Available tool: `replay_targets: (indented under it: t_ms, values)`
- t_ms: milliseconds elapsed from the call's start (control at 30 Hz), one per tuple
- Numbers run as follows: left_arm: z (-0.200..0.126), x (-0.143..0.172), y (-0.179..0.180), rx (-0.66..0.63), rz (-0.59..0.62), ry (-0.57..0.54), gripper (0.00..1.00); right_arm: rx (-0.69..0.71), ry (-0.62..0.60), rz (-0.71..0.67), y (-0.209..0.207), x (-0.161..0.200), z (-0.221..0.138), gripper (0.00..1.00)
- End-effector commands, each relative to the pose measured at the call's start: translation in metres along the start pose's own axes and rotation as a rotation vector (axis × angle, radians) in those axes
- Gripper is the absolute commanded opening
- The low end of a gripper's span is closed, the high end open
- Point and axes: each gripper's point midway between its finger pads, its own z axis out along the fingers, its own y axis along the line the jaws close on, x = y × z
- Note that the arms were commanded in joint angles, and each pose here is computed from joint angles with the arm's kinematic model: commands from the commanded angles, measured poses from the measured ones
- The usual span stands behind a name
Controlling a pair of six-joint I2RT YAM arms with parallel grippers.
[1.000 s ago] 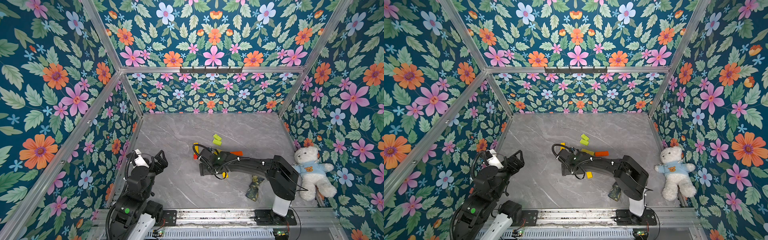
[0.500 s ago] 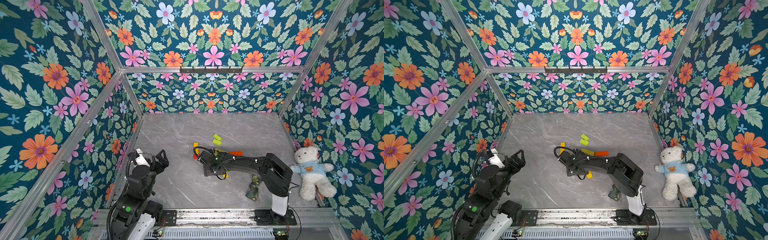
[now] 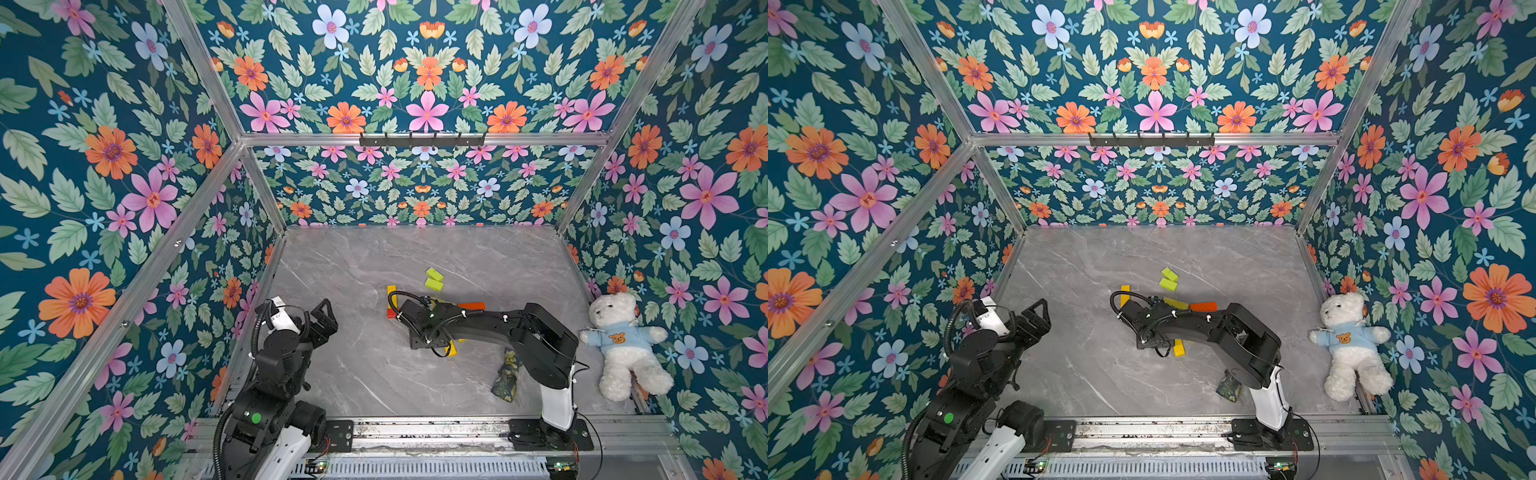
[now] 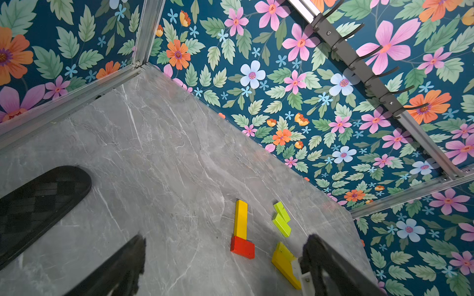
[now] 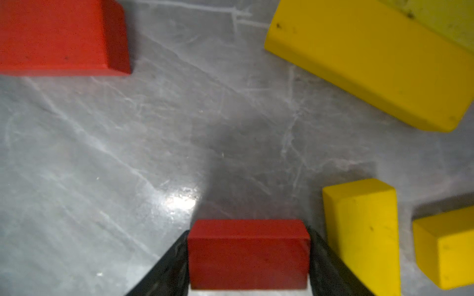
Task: Assemble the letter h with building blocks
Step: Assemble the building block at the center of the board.
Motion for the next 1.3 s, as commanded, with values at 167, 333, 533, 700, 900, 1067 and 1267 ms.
replay_targets:
  t_ms: [167, 333, 533, 700, 900, 1067, 1267]
  values:
    - [-0.001, -0.005, -0.003, 0.010, -0.004, -0.020, 1.00, -0.008, 0.020, 0.034, -0.007, -0.002, 0.010, 0.61]
    - [-0.001, -0.005, -0.002, 0.006, -0.003, -0.019, 1.00, -0.028, 0.028, 0.059, -0.011, -0.016, 0.021, 0.61]
    - [0.000, -0.003, 0.000, -0.002, 0.000, -0.017, 1.00, -0.034, 0.021, 0.040, -0.006, -0.036, 0.031, 0.61]
    - [-0.001, -0.004, 0.001, -0.005, -0.001, -0.020, 1.00, -0.037, 0.021, 0.032, -0.004, -0.049, 0.038, 0.61]
    - [0.001, -0.003, 0.002, -0.010, 0.000, -0.019, 1.00, -0.056, 0.017, 0.017, 0.005, -0.058, 0.043, 0.62]
    - [0.002, -0.002, 0.002, -0.012, 0.000, -0.017, 1.00, -0.067, 0.023, 0.018, 0.009, -0.059, 0.045, 0.64]
    - [0.002, -0.002, 0.001, -0.010, 0.001, -0.018, 1.00, -0.065, 0.024, 0.018, 0.009, -0.059, 0.045, 0.71]
